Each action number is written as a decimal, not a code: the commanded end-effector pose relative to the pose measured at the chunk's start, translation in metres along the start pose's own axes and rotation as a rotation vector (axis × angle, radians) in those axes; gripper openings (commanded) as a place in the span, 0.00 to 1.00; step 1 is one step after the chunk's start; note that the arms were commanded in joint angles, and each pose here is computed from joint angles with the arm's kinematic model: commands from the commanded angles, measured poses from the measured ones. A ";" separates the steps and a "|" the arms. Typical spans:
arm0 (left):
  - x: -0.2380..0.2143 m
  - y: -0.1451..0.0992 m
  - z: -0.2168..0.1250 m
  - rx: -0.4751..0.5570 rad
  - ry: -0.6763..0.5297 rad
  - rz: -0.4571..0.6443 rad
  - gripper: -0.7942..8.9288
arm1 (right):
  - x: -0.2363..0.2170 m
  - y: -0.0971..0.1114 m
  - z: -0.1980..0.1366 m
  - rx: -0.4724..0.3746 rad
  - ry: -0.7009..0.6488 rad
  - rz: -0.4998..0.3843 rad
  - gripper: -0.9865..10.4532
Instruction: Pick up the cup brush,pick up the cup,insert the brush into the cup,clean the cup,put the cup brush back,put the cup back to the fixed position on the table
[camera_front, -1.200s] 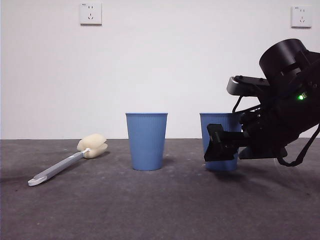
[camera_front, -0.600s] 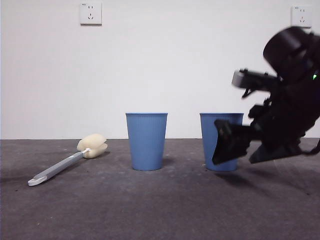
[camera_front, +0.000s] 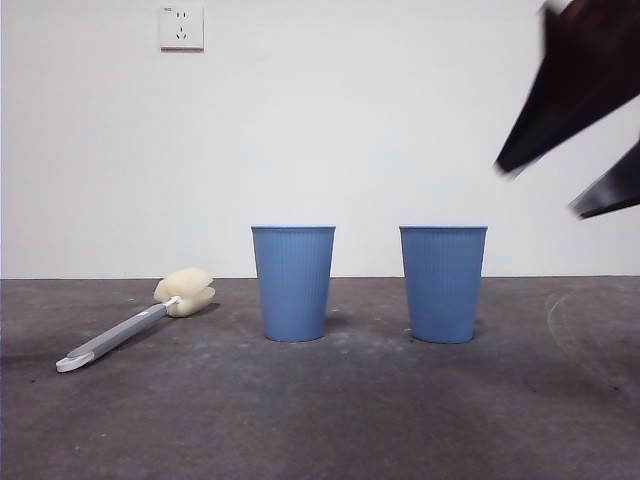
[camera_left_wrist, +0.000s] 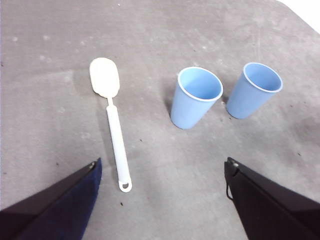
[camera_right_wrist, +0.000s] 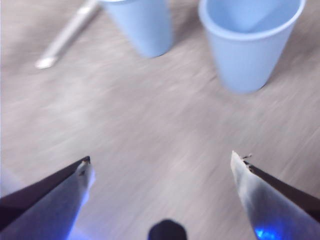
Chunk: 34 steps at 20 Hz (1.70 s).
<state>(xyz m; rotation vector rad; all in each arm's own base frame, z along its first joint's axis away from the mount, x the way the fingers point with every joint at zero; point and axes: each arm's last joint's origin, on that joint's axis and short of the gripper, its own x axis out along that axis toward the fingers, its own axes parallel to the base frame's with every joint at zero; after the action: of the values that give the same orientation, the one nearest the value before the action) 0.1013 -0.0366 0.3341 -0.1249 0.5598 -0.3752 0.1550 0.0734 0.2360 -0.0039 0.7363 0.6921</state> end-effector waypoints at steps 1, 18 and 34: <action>0.002 -0.001 -0.002 0.012 0.015 -0.037 0.50 | -0.019 0.008 -0.007 0.029 0.022 0.053 0.49; 0.015 0.001 -0.002 0.000 0.090 -0.029 0.08 | -0.069 0.026 0.013 0.006 -0.007 0.056 0.09; 0.039 0.003 0.035 0.257 -0.185 0.146 0.08 | -0.069 0.018 0.013 0.007 -0.012 -0.231 0.09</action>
<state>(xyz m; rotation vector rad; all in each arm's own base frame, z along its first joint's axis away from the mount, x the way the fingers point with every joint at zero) 0.1510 -0.0478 0.3447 0.0575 0.3486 -0.2769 0.1156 0.0503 0.2915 -0.0737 0.7208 0.4661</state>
